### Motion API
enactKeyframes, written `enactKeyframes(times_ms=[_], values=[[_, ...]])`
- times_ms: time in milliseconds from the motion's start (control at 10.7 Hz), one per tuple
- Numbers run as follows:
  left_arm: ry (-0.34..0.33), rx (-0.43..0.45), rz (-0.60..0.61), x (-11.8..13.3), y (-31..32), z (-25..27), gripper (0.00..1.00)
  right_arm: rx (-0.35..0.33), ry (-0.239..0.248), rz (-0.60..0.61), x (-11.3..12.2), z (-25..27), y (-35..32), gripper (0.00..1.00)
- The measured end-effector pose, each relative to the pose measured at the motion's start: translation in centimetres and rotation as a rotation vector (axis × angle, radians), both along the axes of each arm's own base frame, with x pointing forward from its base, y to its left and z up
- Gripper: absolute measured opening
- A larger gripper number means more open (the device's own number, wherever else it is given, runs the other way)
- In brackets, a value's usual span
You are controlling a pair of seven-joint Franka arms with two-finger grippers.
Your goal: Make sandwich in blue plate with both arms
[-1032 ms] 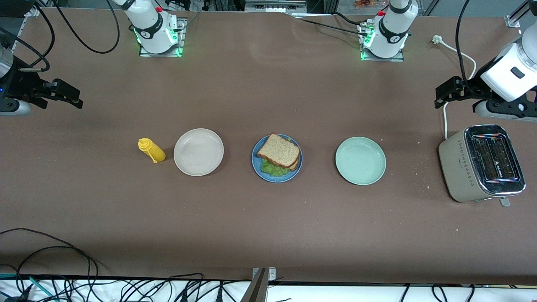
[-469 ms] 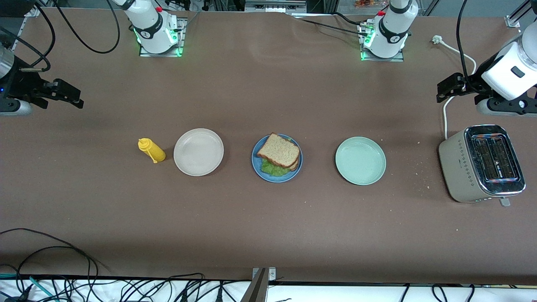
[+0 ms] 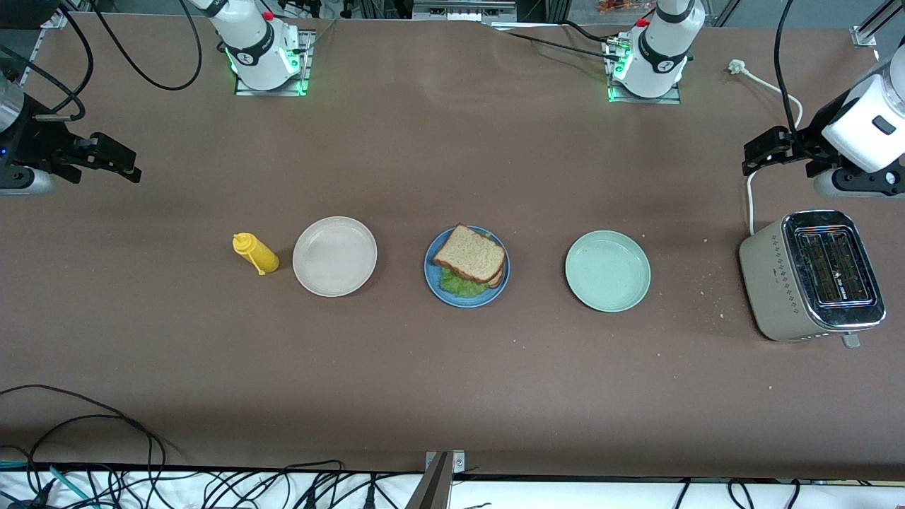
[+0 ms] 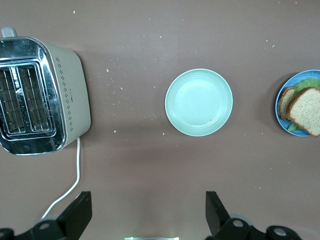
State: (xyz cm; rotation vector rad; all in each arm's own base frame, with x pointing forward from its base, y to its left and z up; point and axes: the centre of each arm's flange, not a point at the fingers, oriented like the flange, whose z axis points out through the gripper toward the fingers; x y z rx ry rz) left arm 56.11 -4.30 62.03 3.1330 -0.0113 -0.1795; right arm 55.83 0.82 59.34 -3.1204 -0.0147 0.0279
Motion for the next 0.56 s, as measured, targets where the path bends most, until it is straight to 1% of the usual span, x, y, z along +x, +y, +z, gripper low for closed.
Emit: enactKeyframes(times_ms=[563], values=[[-0.018, -0.001, 0.001, 0.24, 0.02, 0.01, 1.00, 0.000, 0.000, 0.000, 0.00, 0.00, 0.01, 1.00]])
